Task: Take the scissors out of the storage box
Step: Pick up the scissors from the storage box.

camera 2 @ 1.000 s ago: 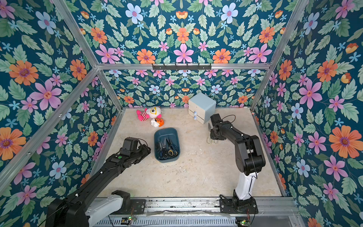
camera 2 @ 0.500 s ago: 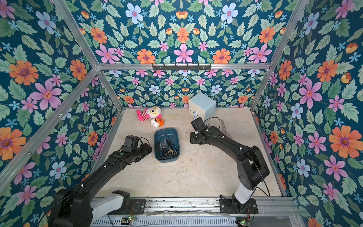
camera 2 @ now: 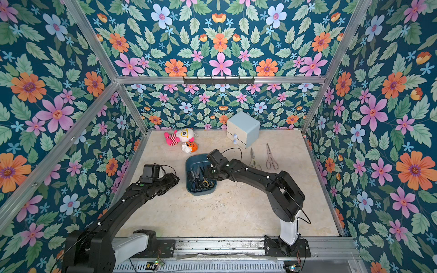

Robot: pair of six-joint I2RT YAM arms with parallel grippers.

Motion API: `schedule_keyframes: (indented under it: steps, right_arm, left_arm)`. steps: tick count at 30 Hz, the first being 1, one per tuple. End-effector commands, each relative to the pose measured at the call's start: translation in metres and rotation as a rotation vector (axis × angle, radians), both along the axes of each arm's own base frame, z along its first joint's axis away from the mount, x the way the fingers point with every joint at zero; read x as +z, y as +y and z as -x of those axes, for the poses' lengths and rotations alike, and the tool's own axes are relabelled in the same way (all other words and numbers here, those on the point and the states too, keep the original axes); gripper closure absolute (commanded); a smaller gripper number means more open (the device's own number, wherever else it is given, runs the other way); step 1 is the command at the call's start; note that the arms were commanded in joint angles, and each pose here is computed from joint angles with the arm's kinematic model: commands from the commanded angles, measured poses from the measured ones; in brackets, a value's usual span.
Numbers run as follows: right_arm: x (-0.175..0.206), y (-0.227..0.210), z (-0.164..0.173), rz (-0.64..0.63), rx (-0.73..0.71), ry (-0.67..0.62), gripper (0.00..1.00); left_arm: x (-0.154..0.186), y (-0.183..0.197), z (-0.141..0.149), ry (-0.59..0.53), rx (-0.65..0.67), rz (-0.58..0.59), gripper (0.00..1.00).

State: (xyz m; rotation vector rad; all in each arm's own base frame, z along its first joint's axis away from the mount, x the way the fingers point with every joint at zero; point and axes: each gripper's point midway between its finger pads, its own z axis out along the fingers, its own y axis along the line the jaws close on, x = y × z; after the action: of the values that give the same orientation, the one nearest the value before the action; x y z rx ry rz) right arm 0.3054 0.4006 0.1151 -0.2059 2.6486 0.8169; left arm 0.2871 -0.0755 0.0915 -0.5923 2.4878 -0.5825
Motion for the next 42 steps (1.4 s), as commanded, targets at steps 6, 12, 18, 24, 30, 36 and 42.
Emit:
schedule_keyframes:
  steps: [6, 12, 18, 24, 30, 36, 42]
  right_arm:
    - [-0.023, 0.006, -0.014, 0.141, 0.009, -0.007, 0.63]
    - [-0.038, 0.008, -0.017, 0.184, 0.018, 0.01, 0.64]
    - [-0.051, 0.014, -0.015, 0.207, 0.033, 0.03, 0.65]
    - [-0.057, 0.017, -0.011, 0.212, 0.04, 0.044, 0.69]
    - [-0.056, 0.02, -0.01, 0.197, 0.038, 0.052, 0.82]
    - [-0.052, 0.022, -0.009, 0.182, 0.034, 0.052, 0.9]
    - [-0.033, 0.029, -0.009, 0.126, 0.038, 0.043, 1.0]
  left_arm:
    - [-0.006, 0.001, 0.014, 0.017, -0.036, -0.006, 0.33]
    - [-0.005, 0.003, 0.017, 0.014, -0.036, -0.01, 0.33]
    - [-0.003, 0.004, 0.017, 0.013, -0.043, -0.024, 0.33]
    - [-0.001, 0.006, 0.018, 0.009, -0.045, -0.035, 0.33]
    - [0.001, 0.007, 0.017, 0.005, -0.048, -0.043, 0.33]
    - [0.0, 0.009, 0.019, 0.008, -0.049, -0.048, 0.33]
    - [0.002, 0.009, 0.018, 0.002, -0.053, -0.051, 0.33]
